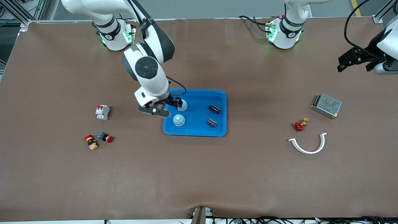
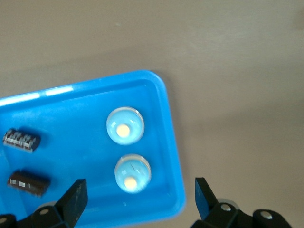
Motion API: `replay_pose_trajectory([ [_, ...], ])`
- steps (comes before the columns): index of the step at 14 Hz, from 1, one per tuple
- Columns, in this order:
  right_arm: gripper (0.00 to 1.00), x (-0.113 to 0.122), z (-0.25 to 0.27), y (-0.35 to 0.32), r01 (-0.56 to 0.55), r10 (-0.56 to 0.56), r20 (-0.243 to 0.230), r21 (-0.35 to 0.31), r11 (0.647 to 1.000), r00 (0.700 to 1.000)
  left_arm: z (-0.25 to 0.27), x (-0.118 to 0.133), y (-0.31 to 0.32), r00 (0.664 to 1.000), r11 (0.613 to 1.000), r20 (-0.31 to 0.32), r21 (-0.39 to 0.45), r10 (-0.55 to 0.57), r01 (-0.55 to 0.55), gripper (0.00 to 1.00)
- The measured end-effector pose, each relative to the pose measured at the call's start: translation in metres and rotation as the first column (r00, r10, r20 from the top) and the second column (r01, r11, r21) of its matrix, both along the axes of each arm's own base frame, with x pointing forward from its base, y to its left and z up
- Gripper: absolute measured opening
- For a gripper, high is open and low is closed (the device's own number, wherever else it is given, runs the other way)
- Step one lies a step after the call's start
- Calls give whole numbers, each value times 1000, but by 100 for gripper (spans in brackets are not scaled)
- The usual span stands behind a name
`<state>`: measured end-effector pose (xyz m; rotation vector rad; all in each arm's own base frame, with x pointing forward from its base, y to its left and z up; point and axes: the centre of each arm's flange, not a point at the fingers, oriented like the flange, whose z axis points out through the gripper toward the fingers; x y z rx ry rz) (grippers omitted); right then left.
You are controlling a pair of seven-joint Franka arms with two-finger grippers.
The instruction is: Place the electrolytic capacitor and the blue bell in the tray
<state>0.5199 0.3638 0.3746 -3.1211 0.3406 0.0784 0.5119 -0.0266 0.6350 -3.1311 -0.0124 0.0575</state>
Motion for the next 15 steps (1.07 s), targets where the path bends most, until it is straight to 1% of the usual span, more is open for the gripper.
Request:
replay_pose_trajectory([
  [4, 100, -13, 74, -61, -95, 95, -16, 1, 996, 995, 0, 0, -3, 1000, 1000, -2, 0, -6, 6, 100],
  [7, 100, -31, 129, -120, -149, 149, -21, 10, 989, 989, 0, -1, -10, 1000, 1000, -3, 2, -18, 18, 100],
  [10, 100, -42, 169, -174, -203, 203, -14, 21, 979, 979, 0, -1, -13, 1000, 1000, -3, 2, -24, 24, 100],
  [12, 100, -42, 185, -213, -236, 236, -7, 28, 971, 972, 0, -1, -14, 1000, 1000, -3, 3, -26, 26, 100],
  [15, 100, -31, 197, -294, -285, 286, -6, 44, 957, 958, 0, -1, -16, 1000, 1000, -3, 3, -29, 29, 100],
])
